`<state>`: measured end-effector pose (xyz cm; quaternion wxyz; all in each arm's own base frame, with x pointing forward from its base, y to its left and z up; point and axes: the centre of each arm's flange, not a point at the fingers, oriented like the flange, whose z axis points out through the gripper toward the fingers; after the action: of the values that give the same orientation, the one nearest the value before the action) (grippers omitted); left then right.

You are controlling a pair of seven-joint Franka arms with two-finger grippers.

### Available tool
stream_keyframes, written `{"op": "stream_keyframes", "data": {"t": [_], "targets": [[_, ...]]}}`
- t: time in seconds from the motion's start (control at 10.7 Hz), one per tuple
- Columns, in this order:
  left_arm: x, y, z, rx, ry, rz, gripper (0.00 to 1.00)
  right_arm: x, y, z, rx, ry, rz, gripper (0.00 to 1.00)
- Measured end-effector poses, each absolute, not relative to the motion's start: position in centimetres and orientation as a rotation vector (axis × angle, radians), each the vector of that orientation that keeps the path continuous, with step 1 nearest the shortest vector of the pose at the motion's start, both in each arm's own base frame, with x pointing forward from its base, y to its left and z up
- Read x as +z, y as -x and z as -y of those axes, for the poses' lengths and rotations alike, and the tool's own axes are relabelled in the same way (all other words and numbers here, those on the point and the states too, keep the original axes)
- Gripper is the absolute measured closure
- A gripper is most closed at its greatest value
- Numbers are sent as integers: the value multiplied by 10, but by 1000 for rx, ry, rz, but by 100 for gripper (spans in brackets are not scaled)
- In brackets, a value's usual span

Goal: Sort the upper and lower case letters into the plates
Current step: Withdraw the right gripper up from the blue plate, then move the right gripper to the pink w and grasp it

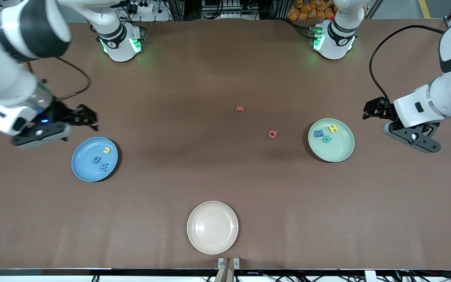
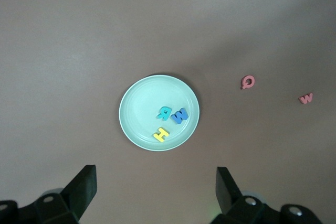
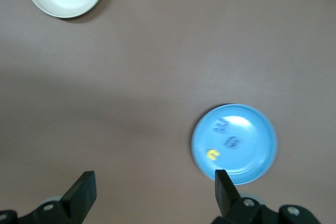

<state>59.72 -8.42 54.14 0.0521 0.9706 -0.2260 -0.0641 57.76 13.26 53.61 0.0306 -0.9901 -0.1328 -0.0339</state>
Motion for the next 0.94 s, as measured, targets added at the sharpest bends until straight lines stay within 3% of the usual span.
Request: {"op": "stream_keyframes", "data": {"t": [0.47,0.94], "targets": [[541,-597,84,-195,-2953,686,0,497,-531,-285,11,3038,601,0],[541,-597,84,-195,-2952,687,0,402,-440,-467,24,2877,1127,0]]}}
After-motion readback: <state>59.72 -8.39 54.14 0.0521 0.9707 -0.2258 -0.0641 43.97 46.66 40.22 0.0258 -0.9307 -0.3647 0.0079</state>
